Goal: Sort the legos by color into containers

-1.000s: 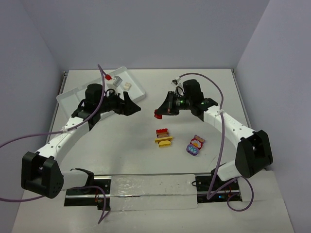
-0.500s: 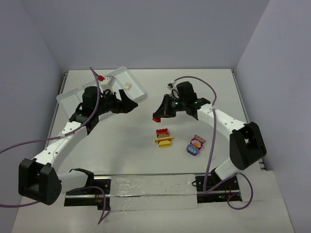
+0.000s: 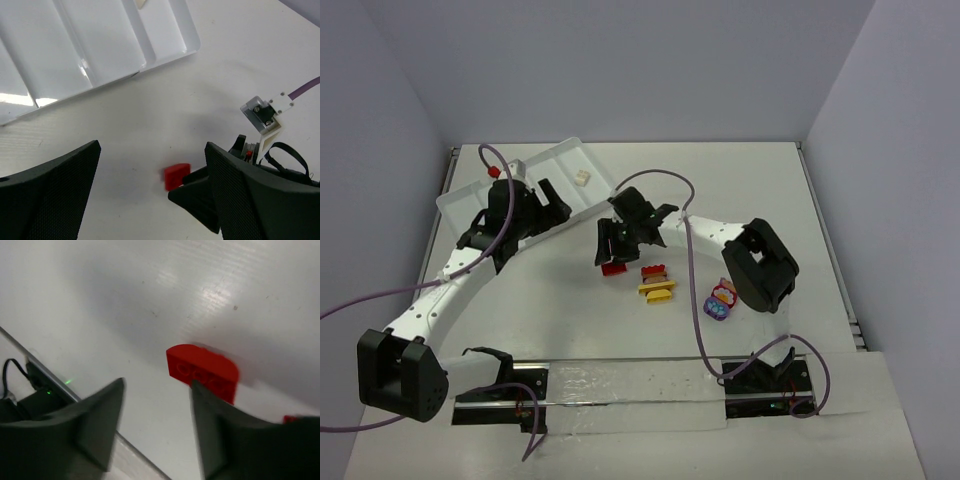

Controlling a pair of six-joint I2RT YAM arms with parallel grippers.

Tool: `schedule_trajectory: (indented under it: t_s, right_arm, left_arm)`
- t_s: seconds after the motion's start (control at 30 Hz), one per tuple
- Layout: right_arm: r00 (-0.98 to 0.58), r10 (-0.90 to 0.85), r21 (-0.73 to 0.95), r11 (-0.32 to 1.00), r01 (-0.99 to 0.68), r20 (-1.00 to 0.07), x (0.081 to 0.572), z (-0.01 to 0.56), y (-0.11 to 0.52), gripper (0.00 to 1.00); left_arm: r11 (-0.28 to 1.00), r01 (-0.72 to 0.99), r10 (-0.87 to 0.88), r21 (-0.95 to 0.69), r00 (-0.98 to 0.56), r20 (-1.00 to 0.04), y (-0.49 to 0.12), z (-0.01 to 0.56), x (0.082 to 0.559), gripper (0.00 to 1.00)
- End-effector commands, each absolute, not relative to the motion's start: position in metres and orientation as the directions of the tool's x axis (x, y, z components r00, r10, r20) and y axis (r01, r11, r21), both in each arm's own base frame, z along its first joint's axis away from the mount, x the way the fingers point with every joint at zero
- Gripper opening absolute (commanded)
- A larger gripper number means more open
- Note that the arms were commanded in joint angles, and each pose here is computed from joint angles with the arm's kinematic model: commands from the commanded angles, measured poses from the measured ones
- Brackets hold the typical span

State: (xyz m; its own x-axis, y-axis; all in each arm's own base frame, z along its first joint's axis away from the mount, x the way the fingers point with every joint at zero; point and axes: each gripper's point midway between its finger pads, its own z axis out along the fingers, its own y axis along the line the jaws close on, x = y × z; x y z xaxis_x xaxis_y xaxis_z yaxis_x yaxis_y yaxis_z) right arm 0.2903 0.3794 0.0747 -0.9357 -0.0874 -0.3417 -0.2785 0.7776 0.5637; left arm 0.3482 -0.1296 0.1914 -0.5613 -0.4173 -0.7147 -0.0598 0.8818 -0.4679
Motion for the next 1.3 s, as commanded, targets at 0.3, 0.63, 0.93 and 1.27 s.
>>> schedule_trajectory:
  t_s: [0.3,0.63,0.93,1.27]
  right_arm:
    - [-0.819,0.017,0.486,0.812,-0.323,-0.574,0.308,0.168,0.331,0.77]
    - [-0.646,0.357,0.393,0.915,0.096,-0.674,0.323,0.180,0.119,0.78]
    - [-0.620,0.358,0.335,0.929,0.160,-0.698,0.317,0.187,0.092,0.88]
    - [-0.640,0.358,0.360,0.923,0.134,-0.680,0.320,0.184,0.101,0.88]
  left_arm:
    - [0.920,-0.002,-0.302,-0.391,-0.640,-0.707,-0.145,0.188,0.351,0.92]
    - [0.929,0.338,0.178,-0.153,-0.768,-0.615,-0.251,0.105,0.308,0.92]
    - [0.894,0.441,0.351,-0.081,-0.801,-0.485,-0.267,0.044,0.286,0.88]
    - [0.884,0.465,0.391,-0.047,-0.790,-0.472,-0.274,0.027,0.280,0.78]
